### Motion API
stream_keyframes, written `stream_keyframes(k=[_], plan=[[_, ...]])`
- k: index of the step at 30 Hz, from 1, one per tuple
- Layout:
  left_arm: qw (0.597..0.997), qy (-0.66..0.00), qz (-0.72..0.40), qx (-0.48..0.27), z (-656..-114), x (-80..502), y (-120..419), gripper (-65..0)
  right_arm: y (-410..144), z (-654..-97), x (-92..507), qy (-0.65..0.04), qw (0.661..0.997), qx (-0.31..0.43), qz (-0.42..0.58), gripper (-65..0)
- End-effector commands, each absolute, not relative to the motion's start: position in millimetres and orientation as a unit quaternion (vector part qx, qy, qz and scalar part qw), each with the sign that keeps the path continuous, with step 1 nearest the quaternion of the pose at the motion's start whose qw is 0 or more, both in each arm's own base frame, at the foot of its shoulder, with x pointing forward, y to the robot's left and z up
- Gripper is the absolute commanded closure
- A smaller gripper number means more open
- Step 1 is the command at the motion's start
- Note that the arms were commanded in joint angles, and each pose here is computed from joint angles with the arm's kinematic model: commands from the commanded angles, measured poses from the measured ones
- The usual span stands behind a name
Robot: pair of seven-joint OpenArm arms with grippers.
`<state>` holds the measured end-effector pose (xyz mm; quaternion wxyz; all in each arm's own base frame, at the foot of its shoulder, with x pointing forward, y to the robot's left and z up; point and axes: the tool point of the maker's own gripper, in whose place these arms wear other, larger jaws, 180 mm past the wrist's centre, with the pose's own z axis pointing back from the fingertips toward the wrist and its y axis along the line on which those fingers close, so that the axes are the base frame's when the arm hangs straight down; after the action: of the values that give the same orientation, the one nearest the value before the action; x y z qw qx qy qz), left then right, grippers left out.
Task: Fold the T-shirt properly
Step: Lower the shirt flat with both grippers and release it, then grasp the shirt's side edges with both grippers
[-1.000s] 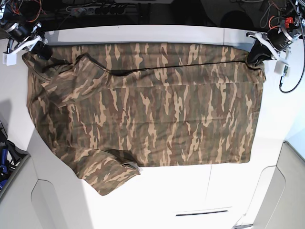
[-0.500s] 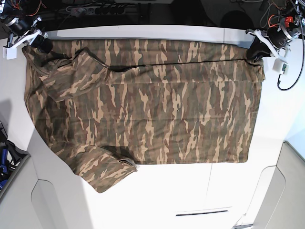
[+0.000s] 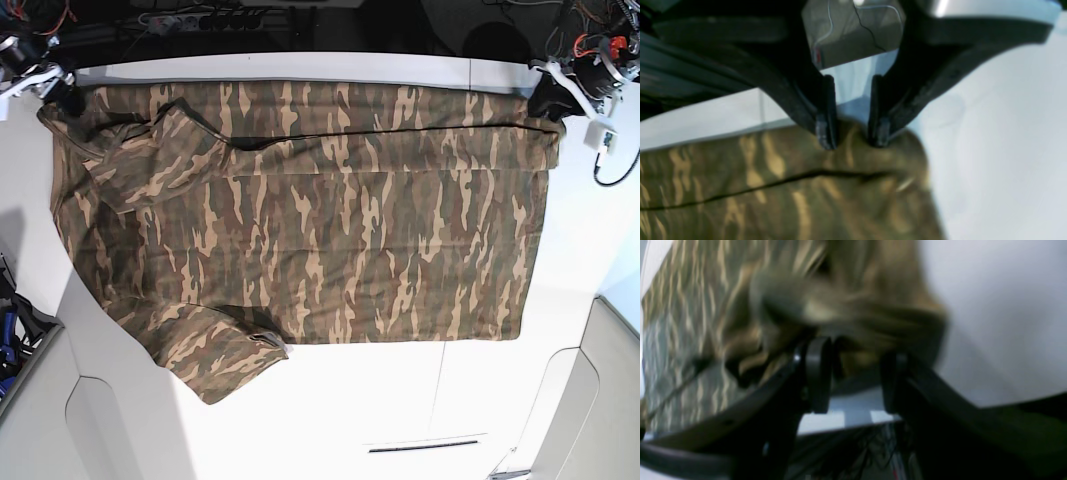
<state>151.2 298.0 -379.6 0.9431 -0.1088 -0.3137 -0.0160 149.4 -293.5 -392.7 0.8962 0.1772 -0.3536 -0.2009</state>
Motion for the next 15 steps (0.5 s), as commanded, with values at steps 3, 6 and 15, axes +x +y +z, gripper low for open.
stream_keyframes(k=[3,6,15], plan=[[0.932,-0.35,-0.002,-0.094,-356,162,317,-25.3,-320,-367,163,-0.402,0.88,0.153,-0.201,-24.0],[0.925,-0.37,0.013,-0.08,-344,164,333,-28.6,-339,-353,173,-0.421,0.877,0.129,-0.193,-24.0],[0.91,-0.41,0.036,-0.045,-316,168,364,-28.6,-372,-315,213,-0.465,0.868,0.079,-0.153,-24.1]])
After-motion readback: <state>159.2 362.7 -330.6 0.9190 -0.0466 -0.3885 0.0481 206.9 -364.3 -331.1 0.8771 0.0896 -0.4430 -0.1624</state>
